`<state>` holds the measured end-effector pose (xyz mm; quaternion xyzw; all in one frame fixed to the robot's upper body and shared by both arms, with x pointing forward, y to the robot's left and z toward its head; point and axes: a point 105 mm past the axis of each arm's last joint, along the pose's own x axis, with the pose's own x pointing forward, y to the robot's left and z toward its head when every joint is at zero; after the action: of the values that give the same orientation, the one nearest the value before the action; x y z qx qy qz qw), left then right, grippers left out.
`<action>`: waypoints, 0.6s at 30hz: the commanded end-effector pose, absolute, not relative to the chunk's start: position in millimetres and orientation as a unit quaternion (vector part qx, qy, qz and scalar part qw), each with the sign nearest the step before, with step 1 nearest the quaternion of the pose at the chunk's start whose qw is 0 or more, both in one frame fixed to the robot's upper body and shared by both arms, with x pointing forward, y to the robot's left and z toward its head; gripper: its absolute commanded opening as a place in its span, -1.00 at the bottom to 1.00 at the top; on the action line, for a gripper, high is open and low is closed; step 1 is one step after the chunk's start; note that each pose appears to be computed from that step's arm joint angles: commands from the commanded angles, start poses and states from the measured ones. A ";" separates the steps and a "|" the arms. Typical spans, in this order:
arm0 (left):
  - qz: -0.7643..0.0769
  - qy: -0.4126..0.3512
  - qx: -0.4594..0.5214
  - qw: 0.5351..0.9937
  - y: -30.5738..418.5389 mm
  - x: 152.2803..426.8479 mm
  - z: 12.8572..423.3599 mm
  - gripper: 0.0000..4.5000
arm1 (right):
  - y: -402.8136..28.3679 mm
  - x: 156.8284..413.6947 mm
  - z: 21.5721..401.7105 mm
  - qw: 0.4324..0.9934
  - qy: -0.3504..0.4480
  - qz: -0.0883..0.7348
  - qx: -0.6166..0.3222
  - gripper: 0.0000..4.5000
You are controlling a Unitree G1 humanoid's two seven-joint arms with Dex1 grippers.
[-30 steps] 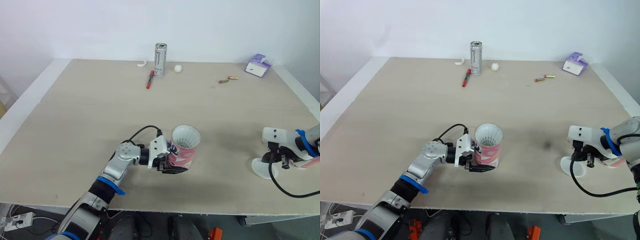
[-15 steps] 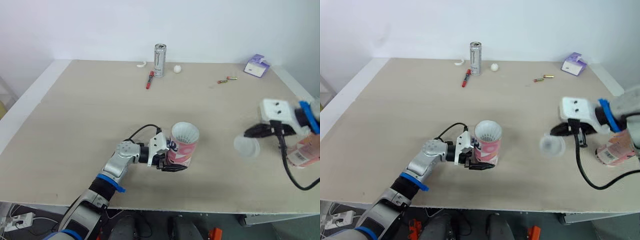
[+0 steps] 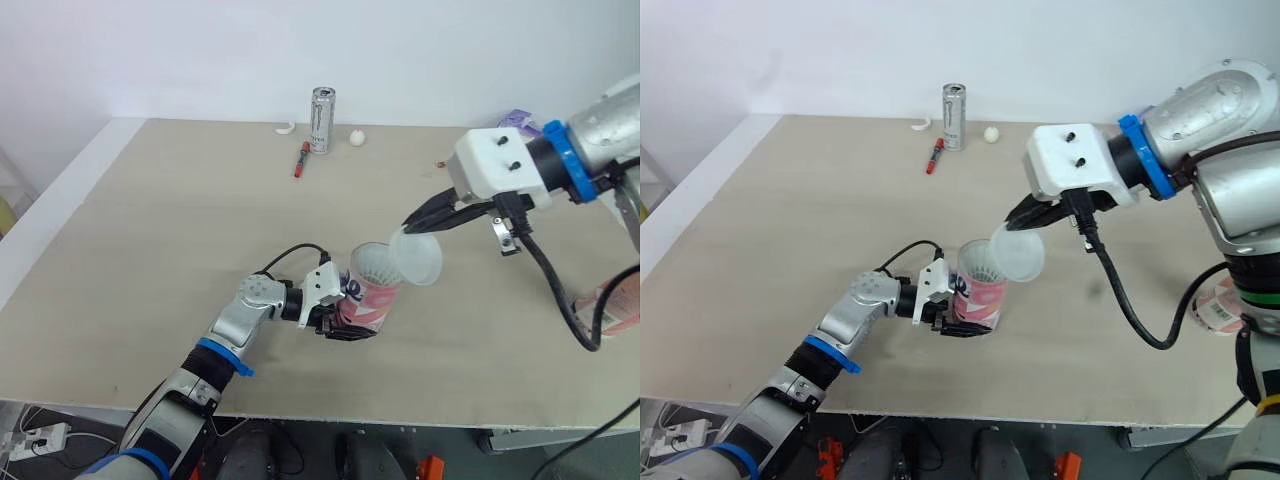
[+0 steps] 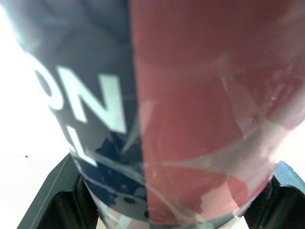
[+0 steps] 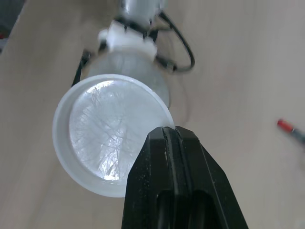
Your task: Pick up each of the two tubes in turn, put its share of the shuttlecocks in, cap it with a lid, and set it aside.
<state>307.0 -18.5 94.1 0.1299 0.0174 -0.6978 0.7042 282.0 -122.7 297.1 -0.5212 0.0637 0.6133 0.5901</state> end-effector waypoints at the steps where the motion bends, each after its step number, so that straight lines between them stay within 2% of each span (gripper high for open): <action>1: -0.678 0.060 0.151 0.717 -11.3 311.8 73.5 0.49 | -115.7 272.9 300.6 0.557 0.053 0.635 -0.533 -0.99; 6: -0.680 0.064 0.146 0.715 -11.5 309.6 71.8 0.49 | -102.3 274.6 290.5 0.527 0.045 0.650 -0.545 -0.99; 18: -0.680 0.070 0.134 0.717 -12.9 305.9 70.2 0.49 | -96.3 294.1 278.0 0.511 0.036 0.644 -0.569 -0.99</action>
<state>306.8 -18.9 93.7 0.1335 0.0170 -0.6899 0.7113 297.6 -95.0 268.3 -0.5494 0.0440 0.6459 0.5283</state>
